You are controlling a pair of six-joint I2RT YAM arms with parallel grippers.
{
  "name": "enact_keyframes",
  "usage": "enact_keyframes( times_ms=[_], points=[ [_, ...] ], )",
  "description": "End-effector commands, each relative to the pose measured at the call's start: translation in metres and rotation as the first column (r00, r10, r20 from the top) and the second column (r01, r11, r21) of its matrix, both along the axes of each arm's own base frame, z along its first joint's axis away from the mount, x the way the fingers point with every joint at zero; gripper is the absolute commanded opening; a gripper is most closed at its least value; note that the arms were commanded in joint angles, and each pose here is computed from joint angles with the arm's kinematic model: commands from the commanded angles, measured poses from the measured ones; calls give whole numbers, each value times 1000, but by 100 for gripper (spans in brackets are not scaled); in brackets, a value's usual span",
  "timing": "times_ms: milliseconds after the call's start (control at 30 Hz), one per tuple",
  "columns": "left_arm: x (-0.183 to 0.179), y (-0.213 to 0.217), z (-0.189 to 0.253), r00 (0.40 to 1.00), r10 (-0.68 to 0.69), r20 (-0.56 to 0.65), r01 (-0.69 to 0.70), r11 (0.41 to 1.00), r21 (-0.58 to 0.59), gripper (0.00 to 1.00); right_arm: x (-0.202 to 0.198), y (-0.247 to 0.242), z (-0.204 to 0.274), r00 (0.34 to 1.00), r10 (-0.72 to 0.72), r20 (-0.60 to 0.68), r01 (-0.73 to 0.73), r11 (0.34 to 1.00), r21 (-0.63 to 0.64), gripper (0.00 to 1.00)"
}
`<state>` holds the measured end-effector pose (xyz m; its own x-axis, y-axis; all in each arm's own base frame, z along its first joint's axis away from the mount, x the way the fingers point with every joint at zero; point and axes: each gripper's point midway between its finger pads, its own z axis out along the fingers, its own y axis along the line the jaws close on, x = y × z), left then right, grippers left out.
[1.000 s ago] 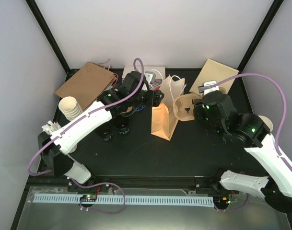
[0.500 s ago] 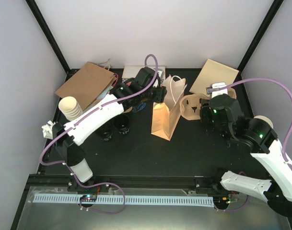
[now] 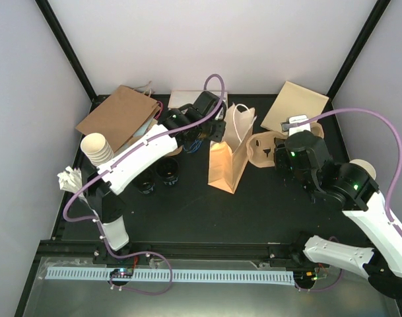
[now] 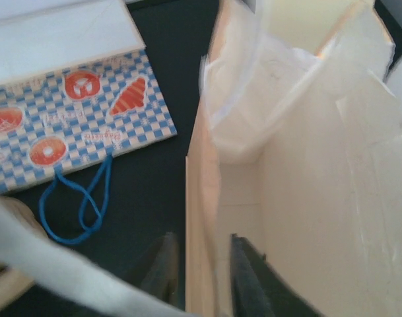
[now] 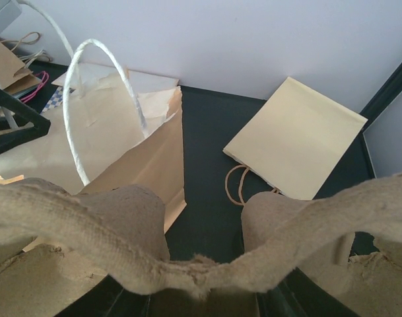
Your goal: Pack the takeout coffee
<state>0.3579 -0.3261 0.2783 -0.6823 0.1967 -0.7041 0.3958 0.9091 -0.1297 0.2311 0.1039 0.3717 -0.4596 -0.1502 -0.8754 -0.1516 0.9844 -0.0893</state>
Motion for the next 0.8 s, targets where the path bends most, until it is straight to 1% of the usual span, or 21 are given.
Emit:
enact_keyframes(
  times_ms=[0,67,100,233,367,467,600,767],
  points=[
    [-1,3,10,1000,-9,11,9,999,37,16,1,-2,6,1000,-7,21,6,1000,8,36],
    [-1,4,17,999,-28,29,26,999,47,3,1,-3,10,1000,-9,29,9,1000,7,37],
    [-2,4,22,998,-43,38,41,998,54,2,1,-4,13,999,-10,36,10,1000,6,37],
    [-11,11,48,991,-101,89,94,993,77,2,3,-10,30,997,-42,69,42,999,7,37],
    [-26,19,66,977,-161,139,147,984,103,1,4,-21,54,986,-97,138,94,995,27,37],
    [-39,21,63,969,-204,136,191,976,102,2,6,-25,68,974,-114,197,109,993,39,37],
    [-55,14,46,959,-259,116,252,965,75,2,14,-31,75,949,-152,278,156,988,9,36],
    [-73,4,26,947,-310,85,305,950,67,2,18,-33,89,911,-185,370,185,982,34,35]
  ],
)
